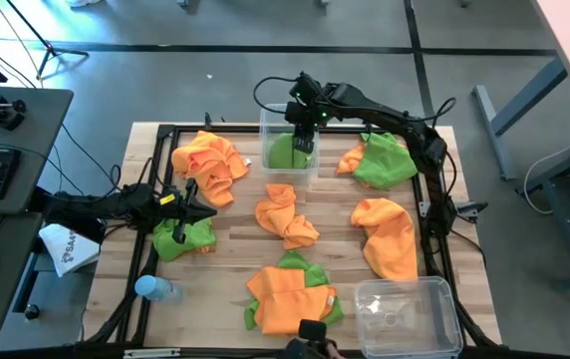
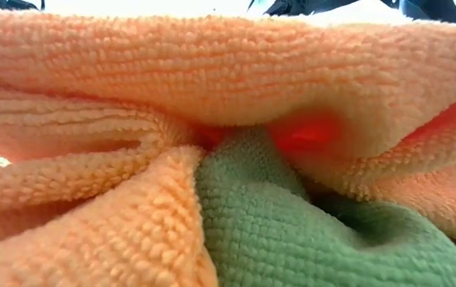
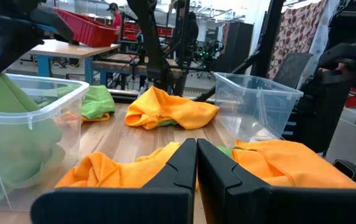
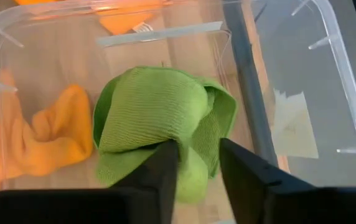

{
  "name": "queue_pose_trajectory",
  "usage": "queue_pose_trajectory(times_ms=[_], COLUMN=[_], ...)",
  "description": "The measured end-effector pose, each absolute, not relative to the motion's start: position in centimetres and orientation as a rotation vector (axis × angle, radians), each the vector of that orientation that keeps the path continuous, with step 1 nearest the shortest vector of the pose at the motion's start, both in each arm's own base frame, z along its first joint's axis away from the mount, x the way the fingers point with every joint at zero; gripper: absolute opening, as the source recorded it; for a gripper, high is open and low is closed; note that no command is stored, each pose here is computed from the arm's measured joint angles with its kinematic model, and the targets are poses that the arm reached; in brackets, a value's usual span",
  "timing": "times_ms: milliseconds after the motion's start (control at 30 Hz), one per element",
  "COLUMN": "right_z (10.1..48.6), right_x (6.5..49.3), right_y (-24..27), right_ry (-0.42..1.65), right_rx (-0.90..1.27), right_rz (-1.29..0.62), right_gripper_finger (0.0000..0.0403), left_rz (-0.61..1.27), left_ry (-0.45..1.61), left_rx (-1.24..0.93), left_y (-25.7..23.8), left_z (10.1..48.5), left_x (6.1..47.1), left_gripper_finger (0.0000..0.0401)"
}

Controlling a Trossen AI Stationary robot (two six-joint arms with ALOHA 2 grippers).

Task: Sort microfiber towel by color & place in baskets
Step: Put the green microfiber towel into the top transparent bin, then put the orange microfiber towel into the bottom transparent bin

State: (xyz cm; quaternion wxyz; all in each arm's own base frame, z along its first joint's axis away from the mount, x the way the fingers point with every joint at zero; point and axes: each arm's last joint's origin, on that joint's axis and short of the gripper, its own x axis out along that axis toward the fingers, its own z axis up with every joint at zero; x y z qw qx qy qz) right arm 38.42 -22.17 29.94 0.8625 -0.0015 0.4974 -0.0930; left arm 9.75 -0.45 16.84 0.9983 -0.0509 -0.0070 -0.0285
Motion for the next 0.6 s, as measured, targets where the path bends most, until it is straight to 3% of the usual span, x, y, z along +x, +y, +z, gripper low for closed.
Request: queue_pose_trajectory(times_ms=[133, 267, 500, 600], right_z=[30.1, 31.4, 34.7, 35.9], right_x=[38.2, 37.4, 34.8, 33.5], right_y=[-22.0, -21.6, -20.2, -19.0], right_ry=[1.056, 1.047, 1.031, 1.059], right_rx=[-0.001, -0.009, 0.068, 0.111], right_rz=[-0.19, -0.191, -0.216, -0.208], right_gripper_finger=[0.017, 0.019, 0.0191, 0.0167], left_rz=[-0.057, -0.058, -0.057, -0.058], left_ry=[-0.014, -0.014, -0.014, -0.014], left_rx=[-0.102, -0.102, -0.102, -0.102], left_y=[-0.4, -0.5, -0.5, -0.5], left_z=[16.8, 16.8, 16.8, 16.8], left_x=[9.7, 9.7, 9.7, 9.7], left_gripper_finger=[0.0, 0.0, 0.0, 0.0])
